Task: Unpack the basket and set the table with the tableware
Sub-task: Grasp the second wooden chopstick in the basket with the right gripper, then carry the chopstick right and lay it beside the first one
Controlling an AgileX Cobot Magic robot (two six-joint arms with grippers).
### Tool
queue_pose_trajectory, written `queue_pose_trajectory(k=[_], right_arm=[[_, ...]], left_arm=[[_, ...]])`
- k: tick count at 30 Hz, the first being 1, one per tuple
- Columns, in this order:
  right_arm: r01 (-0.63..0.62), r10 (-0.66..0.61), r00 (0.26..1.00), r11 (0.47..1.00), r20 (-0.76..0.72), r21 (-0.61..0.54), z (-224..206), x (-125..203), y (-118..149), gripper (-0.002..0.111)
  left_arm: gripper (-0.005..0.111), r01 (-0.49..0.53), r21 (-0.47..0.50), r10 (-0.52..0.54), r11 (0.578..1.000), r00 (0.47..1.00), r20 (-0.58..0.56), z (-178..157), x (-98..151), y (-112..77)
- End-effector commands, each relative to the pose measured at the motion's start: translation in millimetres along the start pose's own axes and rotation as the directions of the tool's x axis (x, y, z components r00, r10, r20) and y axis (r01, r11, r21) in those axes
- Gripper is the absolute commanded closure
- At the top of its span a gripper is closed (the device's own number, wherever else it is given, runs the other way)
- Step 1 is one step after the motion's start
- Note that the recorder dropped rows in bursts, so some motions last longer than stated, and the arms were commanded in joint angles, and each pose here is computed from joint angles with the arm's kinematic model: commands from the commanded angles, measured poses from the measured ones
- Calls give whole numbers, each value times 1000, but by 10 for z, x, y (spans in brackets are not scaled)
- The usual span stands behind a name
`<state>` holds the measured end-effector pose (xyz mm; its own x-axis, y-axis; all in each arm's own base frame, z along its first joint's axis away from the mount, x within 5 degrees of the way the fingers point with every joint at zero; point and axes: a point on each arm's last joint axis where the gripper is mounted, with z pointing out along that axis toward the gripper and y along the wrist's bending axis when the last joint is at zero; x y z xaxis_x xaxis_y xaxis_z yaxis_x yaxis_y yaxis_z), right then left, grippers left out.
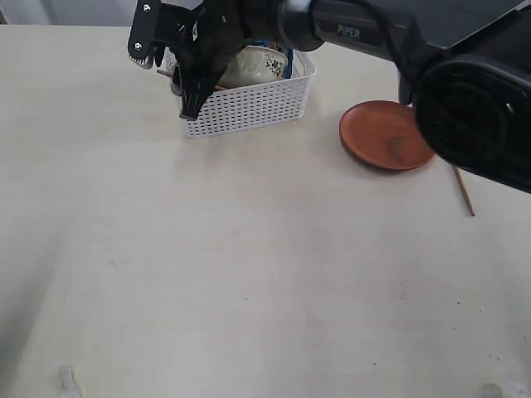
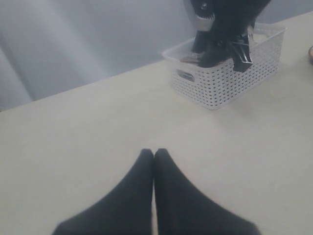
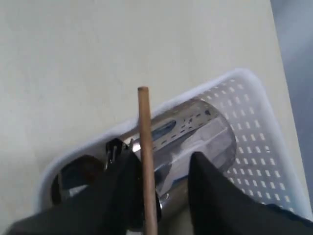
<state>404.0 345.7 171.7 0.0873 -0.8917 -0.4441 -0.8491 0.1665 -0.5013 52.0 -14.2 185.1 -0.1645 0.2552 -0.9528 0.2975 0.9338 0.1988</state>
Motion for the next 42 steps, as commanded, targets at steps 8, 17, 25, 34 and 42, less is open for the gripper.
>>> queue_pose_trajectory(k=[8,17,25,34,42], right_arm=[[126,-126,992,992,-13,-12,-283,-218,25,109],[53,-53,998,999,-21,-5,-855,-337,-162,109],[-113,117,992,991,-50,67,-1440,-146,-563,109],[-226,241,969,950,-47,217,-2224,-80,-814,109],[-470,570,749,816,-337,337,-2387,755,-1064,109]], left_arm=[[107,10,8,-10,1000,1000,-2,3,9,-7],[107,10,8,-10,1000,1000,-2,3,9,-7],[107,10,8,-10,1000,1000,-2,3,9,-7],[107,10,8,-10,1000,1000,-2,3,9,-7],[107,10,8,-10,1000,1000,-2,3,9,-7]])
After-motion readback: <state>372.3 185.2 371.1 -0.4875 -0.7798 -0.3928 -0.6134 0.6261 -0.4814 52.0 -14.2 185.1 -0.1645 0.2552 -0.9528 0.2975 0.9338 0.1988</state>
